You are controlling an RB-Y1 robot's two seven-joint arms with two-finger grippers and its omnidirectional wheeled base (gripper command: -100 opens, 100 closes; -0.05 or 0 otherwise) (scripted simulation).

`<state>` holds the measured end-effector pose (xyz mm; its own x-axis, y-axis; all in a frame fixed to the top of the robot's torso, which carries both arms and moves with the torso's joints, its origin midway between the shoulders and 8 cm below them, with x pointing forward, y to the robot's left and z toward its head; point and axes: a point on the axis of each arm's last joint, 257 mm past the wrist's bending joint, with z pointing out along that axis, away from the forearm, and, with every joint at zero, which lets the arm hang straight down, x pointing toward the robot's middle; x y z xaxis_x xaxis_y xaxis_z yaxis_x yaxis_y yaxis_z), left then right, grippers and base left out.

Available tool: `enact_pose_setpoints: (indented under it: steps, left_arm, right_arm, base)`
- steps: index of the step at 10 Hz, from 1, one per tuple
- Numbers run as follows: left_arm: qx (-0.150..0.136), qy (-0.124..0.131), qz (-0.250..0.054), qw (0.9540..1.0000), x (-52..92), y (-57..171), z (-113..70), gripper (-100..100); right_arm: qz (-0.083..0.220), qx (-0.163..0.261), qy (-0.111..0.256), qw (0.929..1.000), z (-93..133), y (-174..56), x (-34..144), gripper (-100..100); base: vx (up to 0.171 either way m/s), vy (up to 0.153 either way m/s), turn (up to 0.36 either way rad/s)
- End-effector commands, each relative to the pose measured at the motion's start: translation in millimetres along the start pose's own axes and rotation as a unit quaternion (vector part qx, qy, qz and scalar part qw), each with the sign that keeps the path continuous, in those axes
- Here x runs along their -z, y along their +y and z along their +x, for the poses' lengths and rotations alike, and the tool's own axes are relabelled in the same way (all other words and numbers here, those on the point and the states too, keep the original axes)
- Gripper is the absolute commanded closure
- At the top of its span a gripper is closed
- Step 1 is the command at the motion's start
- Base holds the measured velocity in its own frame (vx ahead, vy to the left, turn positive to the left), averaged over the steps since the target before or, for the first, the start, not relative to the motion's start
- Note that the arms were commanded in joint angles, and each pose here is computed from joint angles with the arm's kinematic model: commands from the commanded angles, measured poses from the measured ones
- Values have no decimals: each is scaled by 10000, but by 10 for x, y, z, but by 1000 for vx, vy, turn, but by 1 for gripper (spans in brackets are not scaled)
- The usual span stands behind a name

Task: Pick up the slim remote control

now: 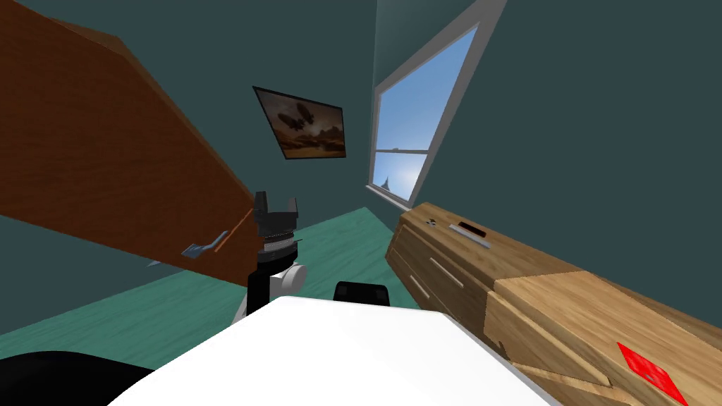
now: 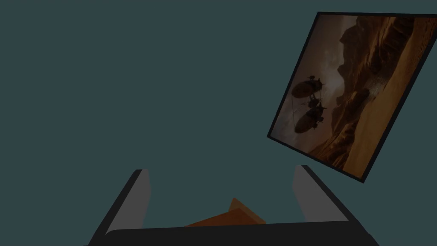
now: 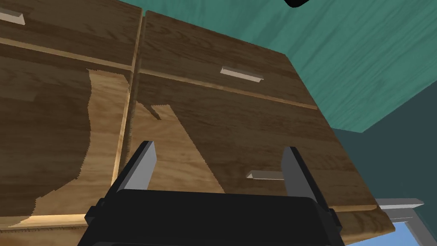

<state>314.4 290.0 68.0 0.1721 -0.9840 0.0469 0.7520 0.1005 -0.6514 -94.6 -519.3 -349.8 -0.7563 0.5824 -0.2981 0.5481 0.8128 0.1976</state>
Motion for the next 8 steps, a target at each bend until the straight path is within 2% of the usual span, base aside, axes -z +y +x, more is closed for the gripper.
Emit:
enact_pose_setpoints:
  steps: [1,3,4,6,7,8]
  left_arm:
    - [0,0,0,10000,0,0,0,0]
    - [0,0,0,10000,0,0,0,0]
    - [-1,0,0,10000,0,0,0,0]
    - [-1,0,0,10000,0,0,-1,0]
    - [-2,0,-1,10000,0,0,-1,0]
    - [-2,0,-1,10000,1,0,-1,0]
  right_arm:
    - [172,87,118,9997,7,-181,54,-100]
    - [658,345,472,9961,32,-605,336,-100]
    - [676,389,536,9955,40,-620,357,-100]
    - [1051,624,861,9888,24,-943,617,-100]
    - [1041,675,888,9883,0,-938,607,-100]
    - [1168,811,1035,9844,-44,-1051,700,-100]
  base:
    - [26,-60,176]
    - [48,-86,403]
    - [53,-112,260]
    - [44,-122,392]
    - [58,-132,268]
    - [60,-133,422]
